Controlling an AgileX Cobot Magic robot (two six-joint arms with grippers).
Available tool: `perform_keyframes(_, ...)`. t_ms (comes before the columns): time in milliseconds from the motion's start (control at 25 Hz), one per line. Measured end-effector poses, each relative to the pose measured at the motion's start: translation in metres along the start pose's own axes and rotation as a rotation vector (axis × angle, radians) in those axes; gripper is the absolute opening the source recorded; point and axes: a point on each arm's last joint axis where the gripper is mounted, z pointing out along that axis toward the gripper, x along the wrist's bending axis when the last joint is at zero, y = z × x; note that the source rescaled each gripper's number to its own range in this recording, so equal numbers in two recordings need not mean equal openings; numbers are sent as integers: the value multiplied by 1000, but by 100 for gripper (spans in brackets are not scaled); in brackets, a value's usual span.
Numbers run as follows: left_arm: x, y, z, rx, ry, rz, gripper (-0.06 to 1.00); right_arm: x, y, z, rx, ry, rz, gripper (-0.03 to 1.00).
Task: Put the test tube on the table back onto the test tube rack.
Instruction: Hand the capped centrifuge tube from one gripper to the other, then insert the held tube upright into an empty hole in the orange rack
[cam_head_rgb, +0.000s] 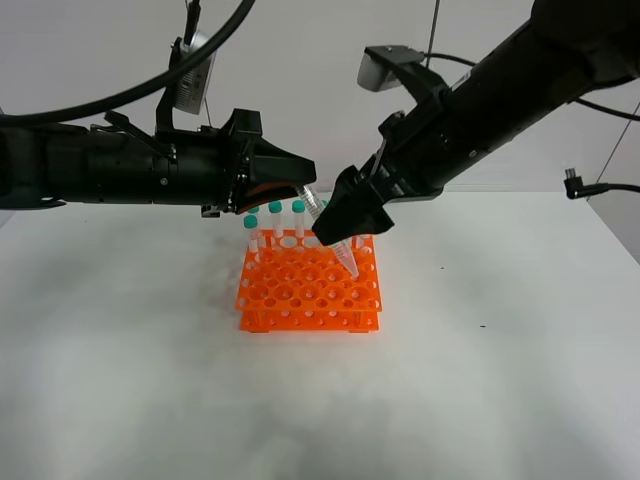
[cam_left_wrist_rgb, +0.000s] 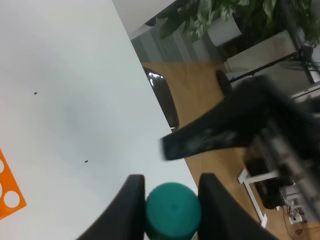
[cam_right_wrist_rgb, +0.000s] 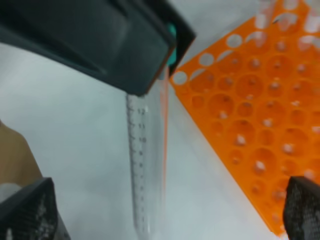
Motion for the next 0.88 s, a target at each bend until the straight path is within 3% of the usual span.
perform_keyframes(360, 0, 0, 0, 0, 0, 0, 0, -6, 2, -33, 55, -192, 96, 100)
perform_keyframes(600, 0, 0, 0, 0, 1, 0, 0, -52, -16, -54, 81, -385, 338, 100)
perform_keyframes(880, 0, 0, 0, 0, 1, 0, 0, -111, -51, -86, 131, -518, 577, 100)
